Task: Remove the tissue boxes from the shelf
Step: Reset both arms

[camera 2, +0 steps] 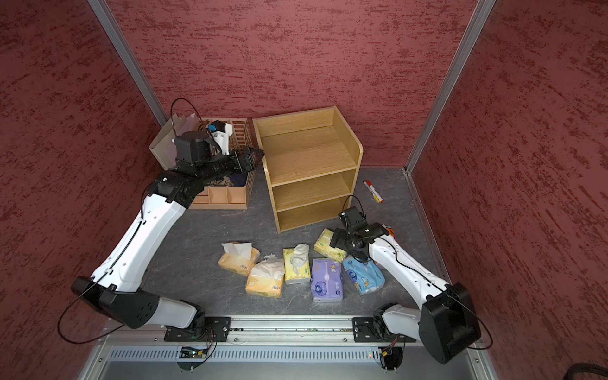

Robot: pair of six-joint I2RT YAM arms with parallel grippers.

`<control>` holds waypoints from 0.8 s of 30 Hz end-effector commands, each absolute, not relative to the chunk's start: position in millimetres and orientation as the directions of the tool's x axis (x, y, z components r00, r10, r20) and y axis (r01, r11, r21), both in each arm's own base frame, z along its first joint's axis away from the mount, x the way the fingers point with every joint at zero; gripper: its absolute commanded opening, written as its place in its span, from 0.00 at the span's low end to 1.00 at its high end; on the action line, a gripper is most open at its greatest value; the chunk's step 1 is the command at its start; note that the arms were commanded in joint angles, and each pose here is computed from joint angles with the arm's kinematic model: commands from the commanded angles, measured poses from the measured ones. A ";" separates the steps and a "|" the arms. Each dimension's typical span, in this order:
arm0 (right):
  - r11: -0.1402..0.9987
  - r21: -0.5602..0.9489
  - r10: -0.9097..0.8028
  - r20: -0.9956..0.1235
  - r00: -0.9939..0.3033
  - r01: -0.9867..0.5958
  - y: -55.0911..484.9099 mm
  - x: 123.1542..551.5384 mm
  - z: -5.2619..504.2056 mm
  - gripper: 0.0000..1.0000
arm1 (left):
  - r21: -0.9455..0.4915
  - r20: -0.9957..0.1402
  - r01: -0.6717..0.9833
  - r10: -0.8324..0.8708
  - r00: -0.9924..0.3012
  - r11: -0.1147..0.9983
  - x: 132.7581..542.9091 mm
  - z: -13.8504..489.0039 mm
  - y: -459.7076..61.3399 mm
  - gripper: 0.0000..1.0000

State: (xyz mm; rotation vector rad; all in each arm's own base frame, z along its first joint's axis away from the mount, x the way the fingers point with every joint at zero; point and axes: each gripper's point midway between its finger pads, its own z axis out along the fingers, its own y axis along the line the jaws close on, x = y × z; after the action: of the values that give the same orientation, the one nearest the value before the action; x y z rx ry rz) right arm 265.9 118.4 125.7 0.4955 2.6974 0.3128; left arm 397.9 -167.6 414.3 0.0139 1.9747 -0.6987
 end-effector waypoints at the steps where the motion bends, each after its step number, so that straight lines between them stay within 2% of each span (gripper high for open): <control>1: 0.919 0.275 0.384 -0.448 -0.808 0.284 109.4 293.1 173.1 0.98 | -0.394 -0.870 0.209 -0.289 -0.401 0.895 390.8 424.4 -129.1 1.00; 8: 0.893 0.169 0.421 -0.641 -0.642 0.417 58.5 319.0 226.3 0.98 | -0.339 -0.885 0.040 -0.304 -0.354 0.940 361.6 410.1 -68.3 1.00; 12: 0.890 0.181 0.413 -0.710 -0.570 0.419 33.6 332.2 244.1 0.98 | -0.301 -0.886 -0.043 -0.296 -0.358 0.953 343.5 368.2 -39.8 1.00; 18: 0.910 0.195 0.350 -0.834 -0.426 0.365 -7.1 346.0 278.3 0.99 | -0.206 -0.880 -0.073 -0.217 -0.423 0.976 317.9 296.0 -22.6 1.00; 22: 0.935 0.094 0.237 -0.883 -0.406 0.343 -25.8 355.3 278.4 0.98 | -0.140 -0.905 -0.134 -0.182 -0.384 0.981 312.5 262.2 -5.6 1.00; 24: 0.939 0.039 0.195 -0.878 -0.437 0.341 -32.4 364.2 262.3 0.98 | -0.090 -0.927 -0.158 -0.141 -0.347 0.983 310.0 247.3 2.9 1.00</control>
State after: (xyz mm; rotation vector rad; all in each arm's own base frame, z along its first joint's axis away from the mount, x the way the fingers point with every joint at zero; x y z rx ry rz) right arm 344.4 -26.8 264.7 0.5098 2.0627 -0.0933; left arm 304.6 -13.5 233.8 -0.2275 2.0704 -0.0936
